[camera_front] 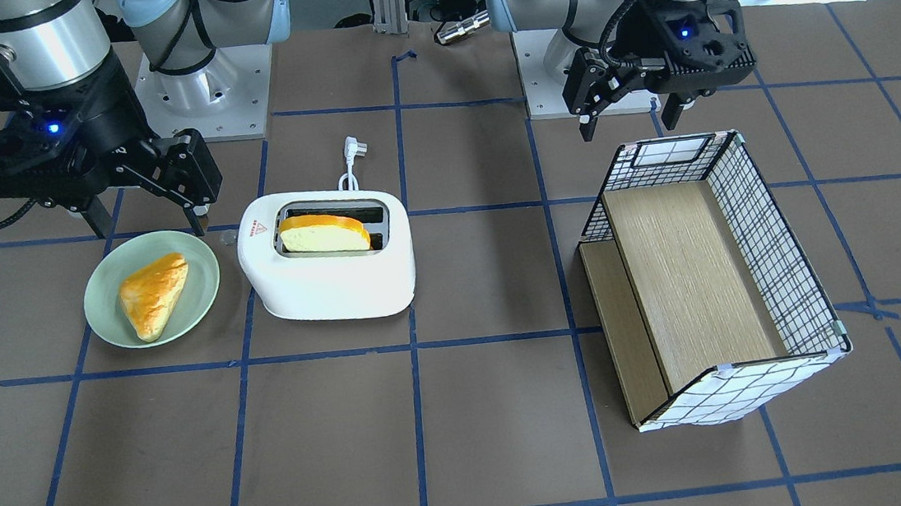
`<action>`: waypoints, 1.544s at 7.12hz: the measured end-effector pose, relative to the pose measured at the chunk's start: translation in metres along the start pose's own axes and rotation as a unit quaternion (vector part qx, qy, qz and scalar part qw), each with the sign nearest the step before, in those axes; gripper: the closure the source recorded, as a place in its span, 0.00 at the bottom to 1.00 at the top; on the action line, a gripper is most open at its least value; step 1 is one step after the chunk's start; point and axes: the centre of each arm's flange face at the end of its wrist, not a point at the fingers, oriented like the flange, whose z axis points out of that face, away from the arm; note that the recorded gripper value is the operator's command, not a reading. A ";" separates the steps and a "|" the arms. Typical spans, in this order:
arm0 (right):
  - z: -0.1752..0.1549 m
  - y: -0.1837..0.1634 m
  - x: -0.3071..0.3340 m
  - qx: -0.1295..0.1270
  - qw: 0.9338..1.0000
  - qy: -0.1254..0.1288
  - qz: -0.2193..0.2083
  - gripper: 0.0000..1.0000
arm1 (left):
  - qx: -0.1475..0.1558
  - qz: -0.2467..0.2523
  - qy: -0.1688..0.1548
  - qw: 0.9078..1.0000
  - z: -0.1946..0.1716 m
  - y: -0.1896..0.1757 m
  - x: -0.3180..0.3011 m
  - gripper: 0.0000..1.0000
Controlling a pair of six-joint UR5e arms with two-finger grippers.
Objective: Press toaster with right arm
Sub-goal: 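Lower the right gripper toward the lever on the white toaster's side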
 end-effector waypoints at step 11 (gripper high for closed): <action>0.086 0.022 0.057 -0.152 0.987 -0.050 0.004 1.00 | 0.000 0.000 0.000 1.000 0.000 0.000 0.000 0.00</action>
